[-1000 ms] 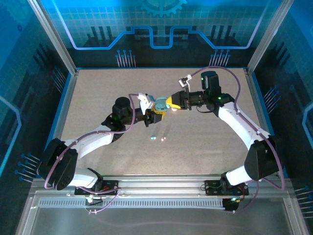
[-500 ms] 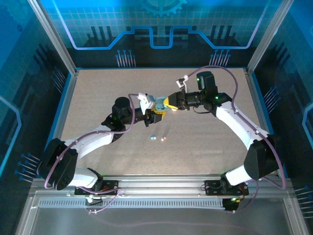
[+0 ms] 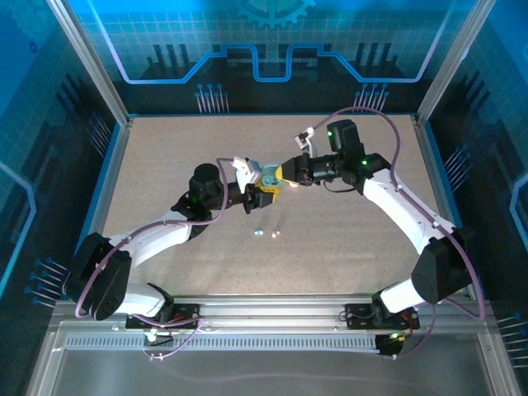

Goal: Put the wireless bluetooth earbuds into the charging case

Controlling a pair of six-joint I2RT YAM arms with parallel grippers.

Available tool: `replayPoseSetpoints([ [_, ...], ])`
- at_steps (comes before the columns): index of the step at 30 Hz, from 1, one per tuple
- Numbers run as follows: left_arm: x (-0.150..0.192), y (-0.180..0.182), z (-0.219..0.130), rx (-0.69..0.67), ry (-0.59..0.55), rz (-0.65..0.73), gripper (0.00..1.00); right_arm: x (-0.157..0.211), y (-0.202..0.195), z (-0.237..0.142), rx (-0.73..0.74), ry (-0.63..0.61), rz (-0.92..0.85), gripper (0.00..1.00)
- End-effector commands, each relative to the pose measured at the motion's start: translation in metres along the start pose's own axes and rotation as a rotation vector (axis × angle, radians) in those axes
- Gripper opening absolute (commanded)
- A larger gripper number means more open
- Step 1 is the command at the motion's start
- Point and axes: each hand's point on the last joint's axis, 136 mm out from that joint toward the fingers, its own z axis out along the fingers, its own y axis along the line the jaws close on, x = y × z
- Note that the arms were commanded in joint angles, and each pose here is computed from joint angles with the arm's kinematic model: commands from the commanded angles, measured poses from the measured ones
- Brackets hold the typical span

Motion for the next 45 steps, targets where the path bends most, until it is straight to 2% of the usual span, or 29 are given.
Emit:
replayPoseSetpoints([
  [1, -0.024, -0.014, -0.002, 0.058, -0.073, 0.047, 0.35, -0.001, -0.001, 0.001, 0.052, -0.018, -0.033, 0.21],
  [19, -0.030, -0.016, -0.004, 0.063, -0.100, 0.044, 0.34, -0.001, 0.006, -0.006, 0.094, -0.036, -0.080, 0.32],
  [32, -0.028, -0.013, -0.006, 0.033, -0.090, 0.056, 0.34, -0.002, 0.029, -0.022, 0.068, -0.071, -0.144, 0.42],
  [35, -0.029, -0.010, -0.007, 0.013, -0.089, 0.062, 0.34, -0.005, 0.041, -0.033, 0.066, -0.117, -0.195, 0.43],
  [39, -0.030, -0.006, -0.011, -0.021, -0.095, 0.066, 0.34, -0.012, 0.041, -0.058, 0.134, -0.243, -0.250, 0.43],
  [42, -0.032, -0.002, -0.015, -0.040, -0.100, 0.059, 0.34, -0.016, 0.022, -0.077, 0.224, -0.337, -0.239, 0.42],
  [45, -0.038, 0.001, -0.022, -0.052, -0.118, 0.045, 0.34, -0.014, -0.014, -0.087, 0.318, -0.377, -0.175, 0.40],
])
